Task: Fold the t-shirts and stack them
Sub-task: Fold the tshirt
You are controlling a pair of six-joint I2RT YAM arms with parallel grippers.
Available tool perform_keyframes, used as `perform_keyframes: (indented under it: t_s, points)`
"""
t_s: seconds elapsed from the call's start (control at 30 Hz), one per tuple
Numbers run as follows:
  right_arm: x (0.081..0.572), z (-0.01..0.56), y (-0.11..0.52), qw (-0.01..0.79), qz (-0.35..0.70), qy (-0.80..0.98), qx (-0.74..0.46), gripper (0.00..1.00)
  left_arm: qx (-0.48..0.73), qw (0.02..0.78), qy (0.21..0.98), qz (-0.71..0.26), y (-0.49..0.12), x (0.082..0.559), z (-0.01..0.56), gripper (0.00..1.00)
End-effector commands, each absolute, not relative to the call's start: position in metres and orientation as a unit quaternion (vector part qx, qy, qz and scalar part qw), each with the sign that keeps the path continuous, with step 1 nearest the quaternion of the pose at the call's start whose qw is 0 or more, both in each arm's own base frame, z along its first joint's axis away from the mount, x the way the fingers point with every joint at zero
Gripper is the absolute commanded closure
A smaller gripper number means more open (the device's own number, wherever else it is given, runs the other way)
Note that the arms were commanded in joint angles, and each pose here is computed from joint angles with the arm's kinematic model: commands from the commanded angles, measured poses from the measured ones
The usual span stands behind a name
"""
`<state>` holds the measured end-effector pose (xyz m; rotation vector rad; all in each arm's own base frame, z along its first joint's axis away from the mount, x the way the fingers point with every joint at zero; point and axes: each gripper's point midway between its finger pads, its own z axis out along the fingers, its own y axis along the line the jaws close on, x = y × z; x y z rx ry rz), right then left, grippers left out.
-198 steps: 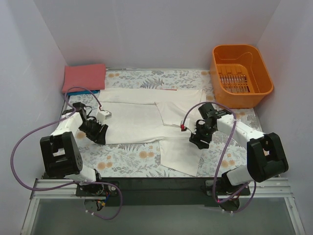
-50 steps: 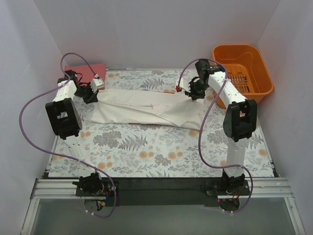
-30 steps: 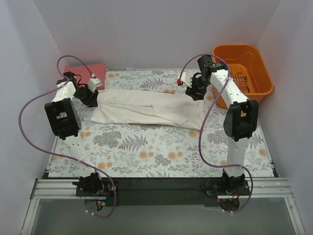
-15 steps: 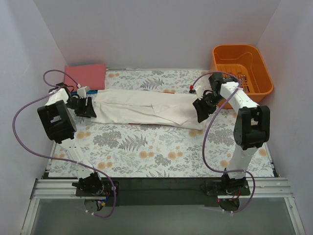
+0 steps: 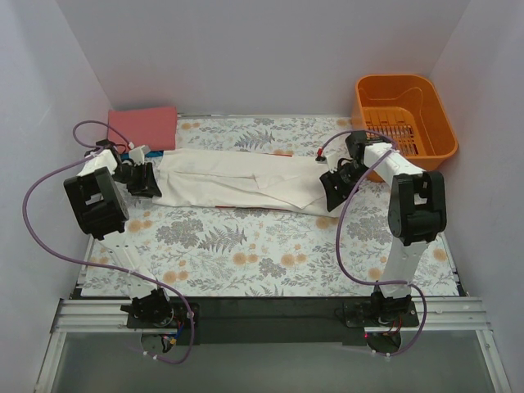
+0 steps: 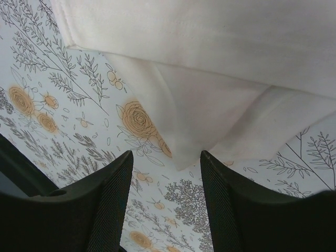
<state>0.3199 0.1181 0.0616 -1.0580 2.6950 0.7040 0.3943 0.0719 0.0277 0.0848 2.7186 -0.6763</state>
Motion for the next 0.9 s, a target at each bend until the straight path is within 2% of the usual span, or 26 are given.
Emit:
perform_keyframes:
  t_s: [0.0, 0.23, 0.4, 0.63, 0.73, 0.87]
  points:
    - [0.318, 0.058, 0.122, 0.079, 0.250, 0.902, -0.342, 0.39, 0.040, 0.200, 0.953, -0.224, 0.074, 0.401, 0.052, 0.64]
    - [0.324, 0.048, 0.116, 0.077, 0.238, 0.909, -0.333, 0.41, 0.051, 0.216, 0.947, -0.234, 0.068, 0.400, 0.062, 0.69]
    - [0.331, 0.041, 0.105, 0.074, 0.217, 0.917, -0.326, 0.45, 0.054, 0.216, 0.945, -0.240, 0.067, 0.402, 0.064, 0.78]
    - [0.331, 0.045, 0.101, 0.081, 0.225, 0.918, -0.316, 0.46, 0.060, 0.218, 0.944, -0.239, 0.068, 0.404, 0.064, 0.86]
    - [0.330, 0.043, 0.105, 0.077, 0.239, 0.917, -0.309, 0.47, 0.060, 0.217, 0.945, -0.239, 0.069, 0.405, 0.064, 0.86]
    - [0.333, 0.040, 0.105, 0.077, 0.238, 0.917, -0.310, 0.49, 0.058, 0.222, 0.944, -0.237, 0.070, 0.409, 0.067, 0.79]
